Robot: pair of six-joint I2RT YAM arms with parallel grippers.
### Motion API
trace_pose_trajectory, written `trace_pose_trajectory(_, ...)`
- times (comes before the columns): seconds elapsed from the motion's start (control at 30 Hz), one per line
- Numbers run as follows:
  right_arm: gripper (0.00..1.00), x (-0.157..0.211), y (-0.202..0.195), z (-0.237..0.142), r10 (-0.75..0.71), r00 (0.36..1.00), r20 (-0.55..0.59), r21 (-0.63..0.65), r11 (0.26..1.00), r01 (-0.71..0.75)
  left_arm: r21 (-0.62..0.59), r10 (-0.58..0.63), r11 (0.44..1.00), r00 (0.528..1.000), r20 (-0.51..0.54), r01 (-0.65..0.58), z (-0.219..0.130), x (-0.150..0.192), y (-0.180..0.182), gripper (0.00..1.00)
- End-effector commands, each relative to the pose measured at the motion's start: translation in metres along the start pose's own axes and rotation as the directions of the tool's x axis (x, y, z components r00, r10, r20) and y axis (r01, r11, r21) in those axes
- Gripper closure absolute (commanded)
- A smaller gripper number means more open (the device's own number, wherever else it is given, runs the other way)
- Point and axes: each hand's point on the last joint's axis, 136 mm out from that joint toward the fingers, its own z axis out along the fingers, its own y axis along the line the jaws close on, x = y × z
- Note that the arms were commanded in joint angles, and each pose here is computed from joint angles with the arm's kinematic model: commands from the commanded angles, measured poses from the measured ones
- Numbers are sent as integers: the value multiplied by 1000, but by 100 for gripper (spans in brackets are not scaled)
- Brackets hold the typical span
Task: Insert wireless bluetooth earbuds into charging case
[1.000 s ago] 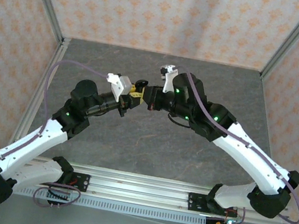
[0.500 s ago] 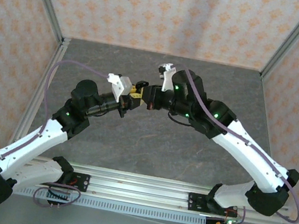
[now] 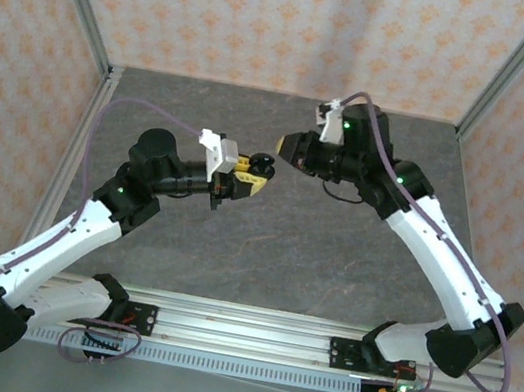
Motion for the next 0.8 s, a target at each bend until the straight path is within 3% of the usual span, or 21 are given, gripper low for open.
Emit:
trace_pose_trajectory(0.0,85,14,30,6,33,994,-105,-195,979,-53,58,24,998,1000,1,-24,3,-11,-9,100)
trace_pose_trajectory(0.27,86,26,41,-15,-45,996,-80,-267,964,22,20,-54,998,998,-23,55,14,-4,6,100)
trace_pose_trajectory(0.57,83,18,30,-41,-197,979,54,-137,970,203,33,-107,994,994,-30,107,20,2,8,100)
trace_pose_trajectory(0.77,82,14,48,-44,-239,968,81,-215,944,251,41,-112,993,993,-44,113,17,4,4,100)
